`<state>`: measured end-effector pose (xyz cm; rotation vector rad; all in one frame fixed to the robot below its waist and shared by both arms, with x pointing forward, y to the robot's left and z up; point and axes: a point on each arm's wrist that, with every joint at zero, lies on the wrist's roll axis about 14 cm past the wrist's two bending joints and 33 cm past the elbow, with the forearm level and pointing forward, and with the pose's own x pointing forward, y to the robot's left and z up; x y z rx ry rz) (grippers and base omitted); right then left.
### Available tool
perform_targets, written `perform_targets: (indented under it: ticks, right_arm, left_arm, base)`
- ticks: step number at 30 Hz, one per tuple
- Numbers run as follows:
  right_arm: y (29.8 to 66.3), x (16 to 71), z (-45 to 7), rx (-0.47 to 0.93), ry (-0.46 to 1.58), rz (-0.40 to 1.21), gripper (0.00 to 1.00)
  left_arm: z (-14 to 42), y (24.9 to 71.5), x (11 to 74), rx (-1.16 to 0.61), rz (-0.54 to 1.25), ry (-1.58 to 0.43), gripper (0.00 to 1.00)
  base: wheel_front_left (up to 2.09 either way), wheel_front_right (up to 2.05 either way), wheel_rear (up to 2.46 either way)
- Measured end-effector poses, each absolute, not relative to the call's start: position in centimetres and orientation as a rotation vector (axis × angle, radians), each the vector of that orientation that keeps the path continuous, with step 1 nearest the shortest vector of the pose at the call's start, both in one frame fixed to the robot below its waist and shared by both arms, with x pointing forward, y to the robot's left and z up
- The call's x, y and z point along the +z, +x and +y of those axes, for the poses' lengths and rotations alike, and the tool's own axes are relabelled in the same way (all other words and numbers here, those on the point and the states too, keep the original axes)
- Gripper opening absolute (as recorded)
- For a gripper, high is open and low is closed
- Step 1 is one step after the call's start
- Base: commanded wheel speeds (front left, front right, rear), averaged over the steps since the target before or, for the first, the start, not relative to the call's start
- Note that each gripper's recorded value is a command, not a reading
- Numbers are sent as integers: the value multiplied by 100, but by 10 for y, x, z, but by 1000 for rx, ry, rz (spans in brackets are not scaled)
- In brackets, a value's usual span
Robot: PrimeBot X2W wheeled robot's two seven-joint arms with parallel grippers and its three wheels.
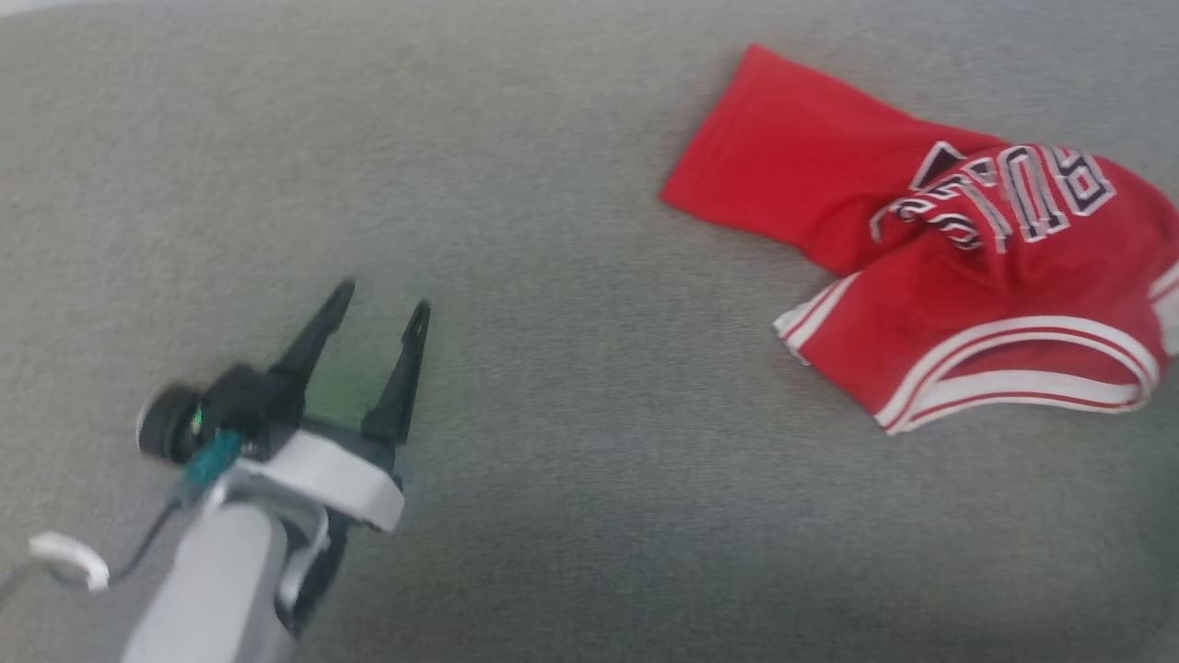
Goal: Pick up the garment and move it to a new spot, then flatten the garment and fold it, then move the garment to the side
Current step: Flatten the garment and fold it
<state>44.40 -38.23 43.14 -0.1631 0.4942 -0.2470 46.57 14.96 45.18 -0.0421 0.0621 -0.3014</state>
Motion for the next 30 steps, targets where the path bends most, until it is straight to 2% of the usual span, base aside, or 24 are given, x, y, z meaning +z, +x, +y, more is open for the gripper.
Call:
perform_targets:
  ticks: [4, 8, 13, 20, 24, 30]
  right_arm:
    - [432, 447, -383, -279, -127, 387, 100]
    - [419, 470, -378, -307, -72, 250, 100]
    - [400, 477, -368, -324, -32, 190, 100]
    - [378, 474, -369, -372, -11, 184, 100]
    - [369, 470, -374, -402, -11, 194, 100]
    - [362, 460, -374, -428, -5, 219, 100]
  left_arm:
    - [123, 483, 473, -445, 15, 24, 100]
    - [70, 500, 486, -650, 75, 51, 100]
    - [4, 502, 477, -863, 372, -40, 100]
    - [-39, 487, 437, -1028, 877, -96, 100]
    - [-61, 485, 426, -1086, 991, -147, 100]
    - [-92, 482, 408, -1141, 1056, -194, 100]
  base:
    - [0, 0, 0]
    - [0, 0, 0]
    - [0, 0, 0]
    - [0, 0, 0]
    - [0, 0, 0]
    - [0, 0, 0]
